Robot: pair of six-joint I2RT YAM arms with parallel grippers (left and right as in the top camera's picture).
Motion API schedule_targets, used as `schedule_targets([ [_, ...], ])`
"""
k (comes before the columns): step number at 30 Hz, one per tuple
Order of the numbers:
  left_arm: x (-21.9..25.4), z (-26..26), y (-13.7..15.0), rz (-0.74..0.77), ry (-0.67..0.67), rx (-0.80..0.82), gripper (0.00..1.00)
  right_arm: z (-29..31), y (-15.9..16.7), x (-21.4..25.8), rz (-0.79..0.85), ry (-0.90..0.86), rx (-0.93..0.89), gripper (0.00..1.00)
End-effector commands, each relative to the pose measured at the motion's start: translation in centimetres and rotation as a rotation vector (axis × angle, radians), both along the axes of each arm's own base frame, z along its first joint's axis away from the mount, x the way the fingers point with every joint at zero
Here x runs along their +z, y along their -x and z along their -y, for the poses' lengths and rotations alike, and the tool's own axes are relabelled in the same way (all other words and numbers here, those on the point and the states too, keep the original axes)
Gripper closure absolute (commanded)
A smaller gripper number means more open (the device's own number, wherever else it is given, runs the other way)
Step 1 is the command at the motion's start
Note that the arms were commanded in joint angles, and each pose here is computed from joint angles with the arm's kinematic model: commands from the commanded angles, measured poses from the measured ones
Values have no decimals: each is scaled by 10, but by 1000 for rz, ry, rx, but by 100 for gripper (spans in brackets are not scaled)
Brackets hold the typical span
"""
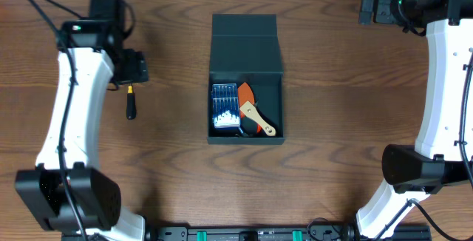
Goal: Pack container
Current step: 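Move the left gripper back over the yellow-black screwdriver, then lower the left gripper and grasp the screwdriver's black handle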
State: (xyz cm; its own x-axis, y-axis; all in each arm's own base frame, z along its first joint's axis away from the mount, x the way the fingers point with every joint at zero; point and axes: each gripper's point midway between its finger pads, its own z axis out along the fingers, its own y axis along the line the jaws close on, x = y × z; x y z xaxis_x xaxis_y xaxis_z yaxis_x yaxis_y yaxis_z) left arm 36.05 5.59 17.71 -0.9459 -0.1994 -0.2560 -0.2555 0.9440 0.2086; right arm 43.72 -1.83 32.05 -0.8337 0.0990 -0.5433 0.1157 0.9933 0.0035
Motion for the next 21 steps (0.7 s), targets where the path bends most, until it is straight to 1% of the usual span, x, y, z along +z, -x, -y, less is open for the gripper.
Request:
schedule_targets([
  [1,-24,-1,-3,-70,91,-117,1,0,1,4,10,-9,-11,1],
  [3,-33,-3,-6,-89,117,-133,1,0,1,4,10,-9,-11,1],
  [8,-59,-10,-10,-147,130,-136,0,0,1,4,10,-9,-11,1],
  [14,-91,-2,-13,-215,196,-143,0,0,1,4,10,-9,-11,1],
  [21,-127,2,-4,-308,232,-144,0,0,1,4,10,-9,-11,1],
])
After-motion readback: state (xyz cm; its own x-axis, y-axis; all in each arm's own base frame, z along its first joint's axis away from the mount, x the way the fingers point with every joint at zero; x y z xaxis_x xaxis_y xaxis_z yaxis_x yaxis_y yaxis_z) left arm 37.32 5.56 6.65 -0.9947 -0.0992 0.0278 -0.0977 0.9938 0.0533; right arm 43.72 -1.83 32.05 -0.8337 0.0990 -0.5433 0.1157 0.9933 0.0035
